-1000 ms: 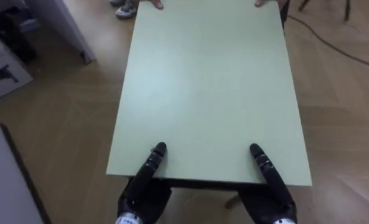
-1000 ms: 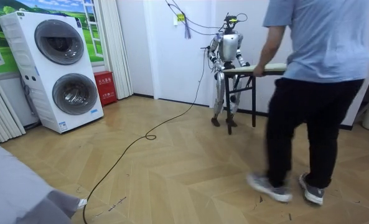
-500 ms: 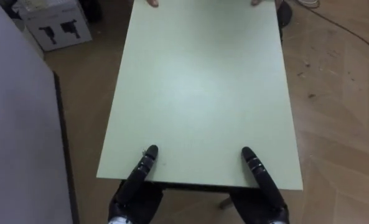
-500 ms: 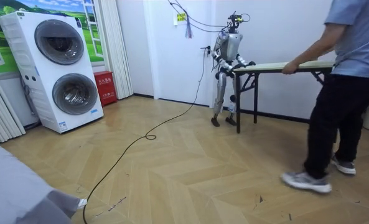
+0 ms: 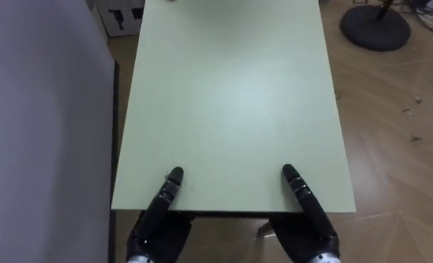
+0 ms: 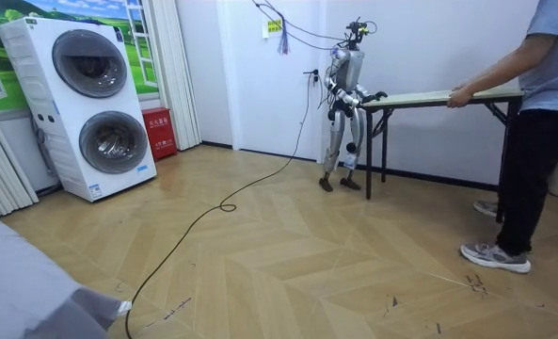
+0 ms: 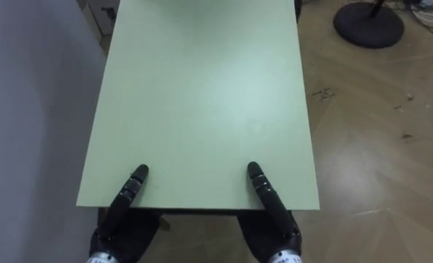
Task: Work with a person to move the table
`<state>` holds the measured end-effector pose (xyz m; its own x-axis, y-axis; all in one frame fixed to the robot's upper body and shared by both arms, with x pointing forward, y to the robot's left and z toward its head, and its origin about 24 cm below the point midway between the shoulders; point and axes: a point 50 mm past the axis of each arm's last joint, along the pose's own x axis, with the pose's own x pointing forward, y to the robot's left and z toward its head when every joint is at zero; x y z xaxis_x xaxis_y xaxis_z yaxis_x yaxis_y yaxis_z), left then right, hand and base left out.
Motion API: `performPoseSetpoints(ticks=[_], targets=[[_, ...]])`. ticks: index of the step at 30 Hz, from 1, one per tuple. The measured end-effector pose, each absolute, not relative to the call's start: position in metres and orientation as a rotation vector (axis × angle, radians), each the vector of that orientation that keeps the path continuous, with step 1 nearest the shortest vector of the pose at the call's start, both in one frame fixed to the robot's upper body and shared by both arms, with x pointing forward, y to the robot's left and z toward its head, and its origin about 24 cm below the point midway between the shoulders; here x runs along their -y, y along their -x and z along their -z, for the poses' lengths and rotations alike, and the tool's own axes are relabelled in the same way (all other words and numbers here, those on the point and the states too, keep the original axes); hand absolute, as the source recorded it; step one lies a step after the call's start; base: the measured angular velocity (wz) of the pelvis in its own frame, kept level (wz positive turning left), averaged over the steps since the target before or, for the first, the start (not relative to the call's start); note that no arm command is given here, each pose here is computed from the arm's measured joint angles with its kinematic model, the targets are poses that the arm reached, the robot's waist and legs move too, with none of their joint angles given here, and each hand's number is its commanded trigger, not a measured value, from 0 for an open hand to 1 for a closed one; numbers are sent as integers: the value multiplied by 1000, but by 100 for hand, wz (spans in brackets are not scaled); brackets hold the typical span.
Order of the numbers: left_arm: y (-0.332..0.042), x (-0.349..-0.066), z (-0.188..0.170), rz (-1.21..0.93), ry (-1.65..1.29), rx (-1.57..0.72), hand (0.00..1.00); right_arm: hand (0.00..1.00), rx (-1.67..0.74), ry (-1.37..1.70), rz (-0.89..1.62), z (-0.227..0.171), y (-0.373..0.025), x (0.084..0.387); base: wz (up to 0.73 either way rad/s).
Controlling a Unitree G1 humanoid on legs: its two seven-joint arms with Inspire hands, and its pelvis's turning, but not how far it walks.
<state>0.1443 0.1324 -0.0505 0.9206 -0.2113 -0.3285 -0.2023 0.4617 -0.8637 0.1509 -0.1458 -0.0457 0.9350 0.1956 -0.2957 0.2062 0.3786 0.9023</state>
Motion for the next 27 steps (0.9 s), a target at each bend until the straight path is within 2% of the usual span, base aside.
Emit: performPoseSetpoints(ticks=[10, 15, 23, 27], targets=[[-142, -134, 53, -14, 1093, -430, 100, 100, -406, -1184, -7, 45, -154, 142, 19], [-140, -134, 58, -53, 1072, -469, 100, 100, -443, -1198, 47, 51, -146, 139, 47], [-136, -138, 64, -74, 1050, -479, 100, 100, -477, -1199, 69, 59, -147, 135, -17], [-128, -137, 78, -99, 1011, -567, 100, 100, -555, -1190, 121, 76, -145, 138, 9]])
